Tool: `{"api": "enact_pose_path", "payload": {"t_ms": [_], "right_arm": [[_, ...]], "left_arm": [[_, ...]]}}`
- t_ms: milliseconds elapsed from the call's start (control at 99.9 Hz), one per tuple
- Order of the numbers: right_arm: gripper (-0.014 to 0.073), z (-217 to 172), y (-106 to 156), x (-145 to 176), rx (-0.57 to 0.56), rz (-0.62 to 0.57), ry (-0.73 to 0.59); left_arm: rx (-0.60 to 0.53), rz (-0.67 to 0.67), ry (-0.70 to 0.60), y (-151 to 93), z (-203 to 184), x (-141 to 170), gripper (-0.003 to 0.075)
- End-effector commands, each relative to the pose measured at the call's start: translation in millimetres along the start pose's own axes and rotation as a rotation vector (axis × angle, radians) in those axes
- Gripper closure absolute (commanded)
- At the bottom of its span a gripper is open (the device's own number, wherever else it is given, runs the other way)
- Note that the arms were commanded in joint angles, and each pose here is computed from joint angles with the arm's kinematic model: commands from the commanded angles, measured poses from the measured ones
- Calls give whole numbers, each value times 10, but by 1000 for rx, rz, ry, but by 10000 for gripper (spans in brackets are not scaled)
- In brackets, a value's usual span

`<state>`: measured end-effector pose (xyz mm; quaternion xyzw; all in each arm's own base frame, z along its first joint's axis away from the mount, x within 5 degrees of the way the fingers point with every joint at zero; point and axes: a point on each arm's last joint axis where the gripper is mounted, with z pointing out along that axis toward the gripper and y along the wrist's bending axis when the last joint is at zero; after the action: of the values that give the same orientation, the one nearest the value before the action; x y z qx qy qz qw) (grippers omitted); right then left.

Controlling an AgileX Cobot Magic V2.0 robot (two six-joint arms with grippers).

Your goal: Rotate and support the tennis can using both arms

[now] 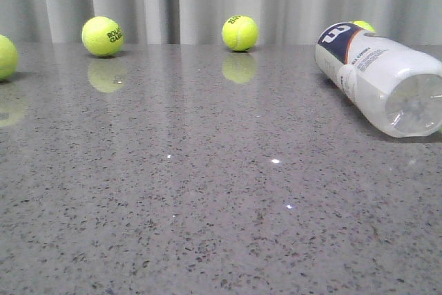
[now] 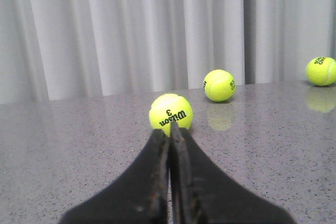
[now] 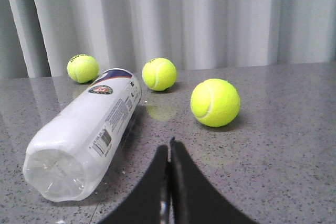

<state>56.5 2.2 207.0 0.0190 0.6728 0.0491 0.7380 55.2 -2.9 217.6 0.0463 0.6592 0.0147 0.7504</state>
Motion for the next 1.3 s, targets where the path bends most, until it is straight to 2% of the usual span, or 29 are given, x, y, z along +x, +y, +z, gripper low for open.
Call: {"api": "enact_pose_path", "payload": {"t_ms": [0, 180, 350, 631, 891, 1101, 1291], "right_arm": [[663, -32, 18, -163, -16, -8, -135], [663, -38, 23, -214, -17, -8, -146], [663, -75, 48, -500, -14, -8, -139], [663, 21, 98, -1096, 17, -6, 119], [663, 402, 134, -1511, 48, -5, 405], [663, 765, 152, -1591, 55, 12, 551], [659, 909, 139, -1446, 70, 12, 702]], "left_arm": [[9, -21, -73, -17, -28, 65, 741], [9, -21, -73, -17, -28, 65, 741], [9, -21, -73, -17, -28, 65, 741], [9, -21, -73, -17, -28, 65, 741], [9, -21, -73, -17, -28, 65, 741], [9, -21, -73, -17, -28, 65, 741], [9, -21, -73, -17, -28, 65, 741]]}}
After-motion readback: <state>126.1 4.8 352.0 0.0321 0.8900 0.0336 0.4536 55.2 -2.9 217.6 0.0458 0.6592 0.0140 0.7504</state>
